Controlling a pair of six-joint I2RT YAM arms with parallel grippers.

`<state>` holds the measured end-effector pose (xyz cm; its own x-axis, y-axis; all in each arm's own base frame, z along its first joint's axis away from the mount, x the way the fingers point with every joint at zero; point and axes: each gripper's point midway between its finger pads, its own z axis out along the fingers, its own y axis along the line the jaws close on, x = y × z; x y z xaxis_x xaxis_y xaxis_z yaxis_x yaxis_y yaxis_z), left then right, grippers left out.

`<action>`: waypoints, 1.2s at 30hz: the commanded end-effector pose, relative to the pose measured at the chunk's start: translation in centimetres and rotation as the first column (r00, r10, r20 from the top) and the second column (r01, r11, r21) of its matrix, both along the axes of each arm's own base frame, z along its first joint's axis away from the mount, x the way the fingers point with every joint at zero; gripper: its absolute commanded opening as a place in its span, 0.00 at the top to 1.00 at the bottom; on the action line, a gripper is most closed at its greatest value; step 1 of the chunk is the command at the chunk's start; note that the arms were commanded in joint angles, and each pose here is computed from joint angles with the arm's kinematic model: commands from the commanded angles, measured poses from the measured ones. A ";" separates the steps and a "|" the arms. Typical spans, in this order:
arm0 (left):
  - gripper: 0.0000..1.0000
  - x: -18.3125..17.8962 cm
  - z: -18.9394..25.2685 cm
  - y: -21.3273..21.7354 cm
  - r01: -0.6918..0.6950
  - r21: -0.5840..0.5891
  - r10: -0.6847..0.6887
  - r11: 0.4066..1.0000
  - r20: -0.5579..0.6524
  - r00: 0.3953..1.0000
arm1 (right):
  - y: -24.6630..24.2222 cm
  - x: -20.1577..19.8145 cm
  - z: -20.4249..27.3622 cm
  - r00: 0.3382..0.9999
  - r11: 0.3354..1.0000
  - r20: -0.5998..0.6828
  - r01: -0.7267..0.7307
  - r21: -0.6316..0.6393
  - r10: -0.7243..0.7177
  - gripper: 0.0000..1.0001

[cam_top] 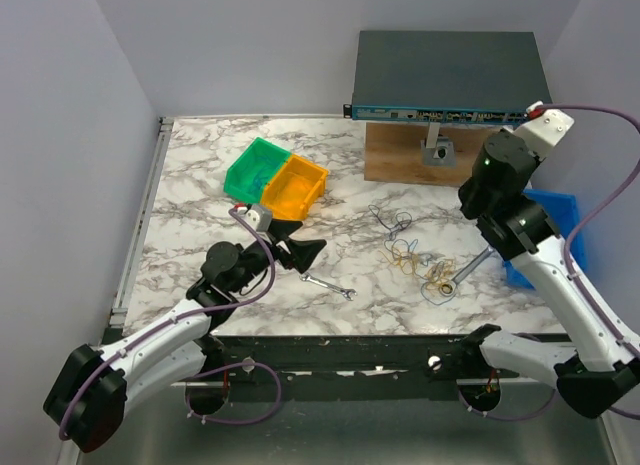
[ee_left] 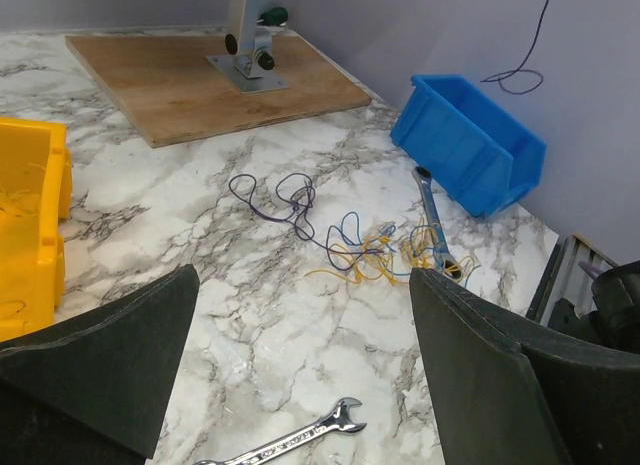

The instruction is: Untangle the cables

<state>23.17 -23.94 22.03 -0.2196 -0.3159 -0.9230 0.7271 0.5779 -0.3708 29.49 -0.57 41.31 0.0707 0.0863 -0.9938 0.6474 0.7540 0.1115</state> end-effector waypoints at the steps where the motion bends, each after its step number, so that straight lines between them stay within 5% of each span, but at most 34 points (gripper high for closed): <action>1: 0.10 0.0 0.7 -0.5 0.023 -0.012 -0.023 1.000 0.028 0.999 | -6.1 -0.3 -0.9 0.949 0.951 -0.095 0.291 -0.103 -0.301 0.99; 9: 0.11 -0.2 0.3 -0.7 0.036 -0.018 -0.035 0.999 0.018 0.999 | -17.7 -1.6 -5.5 0.776 0.779 -0.079 0.626 -0.034 -0.626 0.99; 15: 0.11 -0.3 0.3 -1.1 0.060 -0.017 -0.060 0.998 0.013 0.998 | -19.9 -2.1 -9.9 0.617 0.621 -0.067 0.783 -0.048 -0.784 0.98; 20: 0.11 -0.3 0.4 -0.9 0.053 -0.014 -0.052 0.999 0.023 0.998 | -19.8 -0.9 -16.1 0.676 0.678 -0.115 0.734 0.025 -0.728 0.86; 25: 0.11 -0.4 0.4 -0.6 0.041 -0.011 -0.041 0.999 0.029 0.999 | -20.8 -0.6 -21.4 0.667 0.650 -0.213 0.745 0.151 -0.714 0.89; 26: 0.11 -0.3 0.4 -0.6 0.041 -0.010 -0.040 0.999 0.028 0.999 | -20.8 -0.6 -21.7 0.649 0.629 -0.217 0.760 0.163 -0.729 0.83; 28: 0.11 -0.3 0.4 -0.6 0.041 -0.009 -0.041 0.999 0.030 0.999 | -20.8 -1.4 -22.1 0.609 0.589 -0.241 0.793 0.156 -0.756 0.50; 30: 0.11 -0.3 0.4 -0.7 0.042 -0.008 -0.042 0.999 0.029 0.999 | -20.6 -1.9 -22.2 0.583 0.564 -0.267 0.812 0.149 -0.768 0.31; 33: 0.11 -0.3 0.3 -0.8 0.048 -0.005 -0.048 0.999 0.026 0.999 | -19.9 -2.2 -22.9 0.574 0.555 -0.344 0.816 0.163 -0.743 0.20; 36: 0.11 -0.3 0.3 -0.9 0.049 -0.003 -0.049 0.999 0.024 0.999 | -18.2 -0.8 -24.7 0.649 0.625 -0.463 0.746 0.231 -0.604 0.17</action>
